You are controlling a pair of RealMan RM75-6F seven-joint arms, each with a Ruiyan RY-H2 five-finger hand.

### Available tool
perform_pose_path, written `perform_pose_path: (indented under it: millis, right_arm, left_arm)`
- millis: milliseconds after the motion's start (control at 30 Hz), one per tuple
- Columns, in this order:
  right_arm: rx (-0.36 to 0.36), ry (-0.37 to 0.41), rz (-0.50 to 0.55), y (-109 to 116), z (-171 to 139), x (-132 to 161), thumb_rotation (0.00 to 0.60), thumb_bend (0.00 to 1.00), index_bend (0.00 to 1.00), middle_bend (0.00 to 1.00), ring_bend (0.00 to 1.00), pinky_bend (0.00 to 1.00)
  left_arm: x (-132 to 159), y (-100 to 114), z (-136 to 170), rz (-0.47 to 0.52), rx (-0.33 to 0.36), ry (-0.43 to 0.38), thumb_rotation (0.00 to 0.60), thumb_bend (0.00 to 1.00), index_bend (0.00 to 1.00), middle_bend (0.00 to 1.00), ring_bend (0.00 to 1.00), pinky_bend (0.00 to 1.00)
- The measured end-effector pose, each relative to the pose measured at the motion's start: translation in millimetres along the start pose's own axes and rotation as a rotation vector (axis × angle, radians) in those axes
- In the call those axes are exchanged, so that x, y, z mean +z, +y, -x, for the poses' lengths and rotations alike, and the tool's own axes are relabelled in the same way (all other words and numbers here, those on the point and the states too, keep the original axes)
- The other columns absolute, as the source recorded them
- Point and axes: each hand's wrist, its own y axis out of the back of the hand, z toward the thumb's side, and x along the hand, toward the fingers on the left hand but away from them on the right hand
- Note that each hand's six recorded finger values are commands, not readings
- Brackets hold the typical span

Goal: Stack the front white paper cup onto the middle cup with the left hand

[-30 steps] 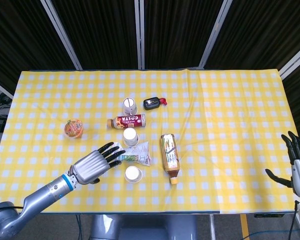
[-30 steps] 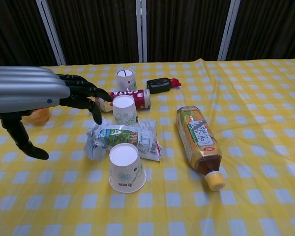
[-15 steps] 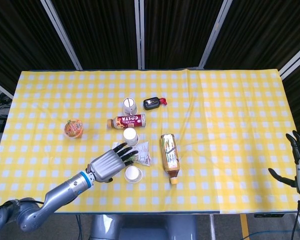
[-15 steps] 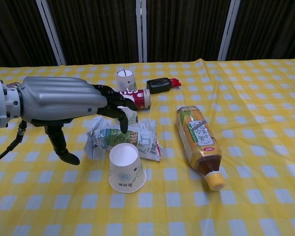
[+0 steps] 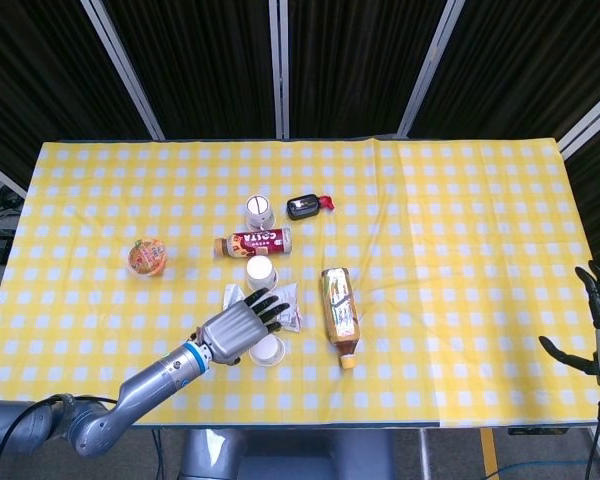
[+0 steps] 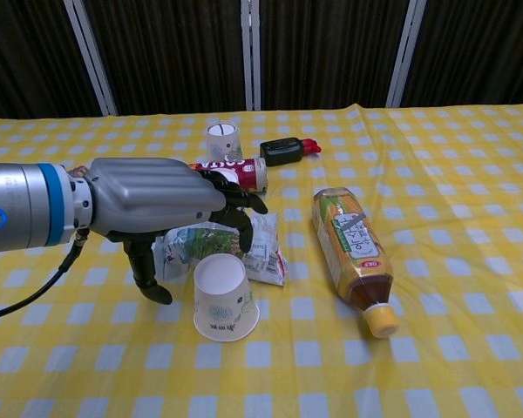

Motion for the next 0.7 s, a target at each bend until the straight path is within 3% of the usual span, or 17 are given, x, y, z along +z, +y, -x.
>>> perform_pose_path:
  millis: [233, 400, 700]
  right_arm:
    - [-0.008, 0.000, 0.008, 2.3, 0.1, -0.6, 0.600, 0.04, 0.00, 0.00, 0.00, 0.00]
    - [-0.015, 0.007, 0.010, 3.7, -0.7, 0.2, 0.600, 0.04, 0.00, 0.00, 0.00, 0.00]
    - [-0.015, 0.007, 0.006, 3.2, -1.3, 0.8, 0.600, 0.04, 0.00, 0.00, 0.00, 0.00]
  left_arm:
    - [3.0, -1.5, -2.0, -0.001, -0.008, 0.002, 0.600, 0.35, 0.37, 0.00, 0.00, 0.00]
    - [1.9, -3.5, -0.8, -0.006, -0.010, 0.009, 0.600, 0.36, 0.43, 0.00, 0.00, 0.00]
    - [-7.6, 5.2, 7.5, 0.014, 0.024, 0.036, 0.600, 0.36, 0.43, 0.00, 0.00, 0.00]
